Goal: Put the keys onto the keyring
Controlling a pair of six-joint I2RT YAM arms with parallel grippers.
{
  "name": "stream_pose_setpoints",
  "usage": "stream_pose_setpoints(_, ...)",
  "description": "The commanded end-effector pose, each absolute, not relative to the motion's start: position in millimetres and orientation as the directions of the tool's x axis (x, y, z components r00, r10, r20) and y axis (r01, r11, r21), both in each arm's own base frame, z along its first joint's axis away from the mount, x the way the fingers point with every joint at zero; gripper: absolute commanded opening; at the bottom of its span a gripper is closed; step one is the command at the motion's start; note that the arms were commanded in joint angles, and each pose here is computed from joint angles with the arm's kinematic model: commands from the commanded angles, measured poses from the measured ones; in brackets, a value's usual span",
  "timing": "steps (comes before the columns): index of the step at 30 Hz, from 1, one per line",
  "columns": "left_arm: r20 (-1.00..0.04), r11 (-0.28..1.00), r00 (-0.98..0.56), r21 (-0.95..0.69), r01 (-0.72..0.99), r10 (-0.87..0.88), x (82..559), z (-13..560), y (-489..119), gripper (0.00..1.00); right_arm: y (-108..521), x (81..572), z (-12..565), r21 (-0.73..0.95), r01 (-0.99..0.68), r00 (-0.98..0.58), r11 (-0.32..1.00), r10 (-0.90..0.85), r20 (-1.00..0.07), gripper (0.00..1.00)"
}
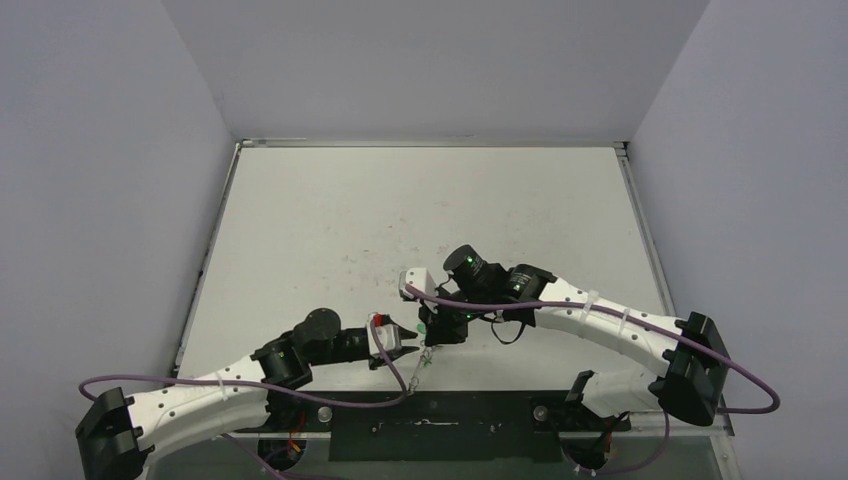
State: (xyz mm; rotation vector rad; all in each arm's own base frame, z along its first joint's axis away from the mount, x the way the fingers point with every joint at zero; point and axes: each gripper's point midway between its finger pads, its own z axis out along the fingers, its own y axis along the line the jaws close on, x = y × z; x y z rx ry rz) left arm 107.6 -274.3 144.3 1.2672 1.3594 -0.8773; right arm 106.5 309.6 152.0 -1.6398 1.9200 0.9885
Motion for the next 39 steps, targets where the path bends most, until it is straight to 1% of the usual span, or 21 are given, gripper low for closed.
stream_pose_setpoints(1,-0.986,0.152,0.140,0.153,0.976,0.091,106,179,-289,0.25,324,110,171,0.208,-0.978,-0.180,0.030,-0.633,-0.753,0.00)
stream_pose_setpoints(7,-0.989,0.142,0.130,0.140,0.980,0.074,106,178,-293,0.25,327,109,169,0.211,-0.977,-0.180,0.027,-0.635,-0.752,0.00)
stream_pose_setpoints(15,-0.983,0.116,0.111,0.129,0.985,0.145,104,161,-294,0.23,328,110,171,0.208,-0.978,-0.179,0.029,-0.633,-0.753,0.00)
stream_pose_setpoints(19,-0.981,0.114,0.108,0.128,0.985,0.161,105,157,-294,0.15,329,109,170,0.210,-0.977,-0.179,0.026,-0.634,-0.752,0.00)
stream_pose_setpoints(23,-0.981,0.104,0.106,0.124,0.987,0.163,103,155,-296,0.01,330,109,169,0.210,-0.977,-0.178,0.026,-0.636,-0.751,0.00)
stream_pose_setpoints(28,-0.983,0.107,0.099,0.116,0.987,0.156,103,153,-296,0.00,329,112,169,0.198,-0.979,-0.179,0.043,-0.637,-0.750,0.01)
stream_pose_setpoints(30,-0.985,0.119,0.099,0.116,0.986,0.142,104,154,-295,0.00,329,117,172,0.187,-0.980,-0.187,0.067,-0.625,-0.758,0.13)
stream_pose_setpoints(32,-0.989,0.135,0.096,0.111,0.985,0.116,105,156,-294,0.00,329,122,178,0.177,-0.980,-0.198,0.094,-0.595,-0.779,0.22)
stream_pose_setpoints(35,-0.994,0.167,0.091,0.100,0.981,0.060,106,163,-291,0.00,322,132,183,0.170,-0.975,-0.221,0.143,-0.540,-0.812,0.43)
stream_pose_setpoints(37,-0.996,0.183,0.087,0.091,0.979,0.028,106,165,-288,0.00,317,133,186,0.170,-0.976,-0.218,0.140,-0.504,-0.836,0.47)
stream_pose_setpoints(39,-0.996,0.199,0.084,0.081,0.977,-0.005,106,168,-286,0.00,312,131,188,0.166,-0.979,-0.201,0.115,-0.474,-0.857,0.48)
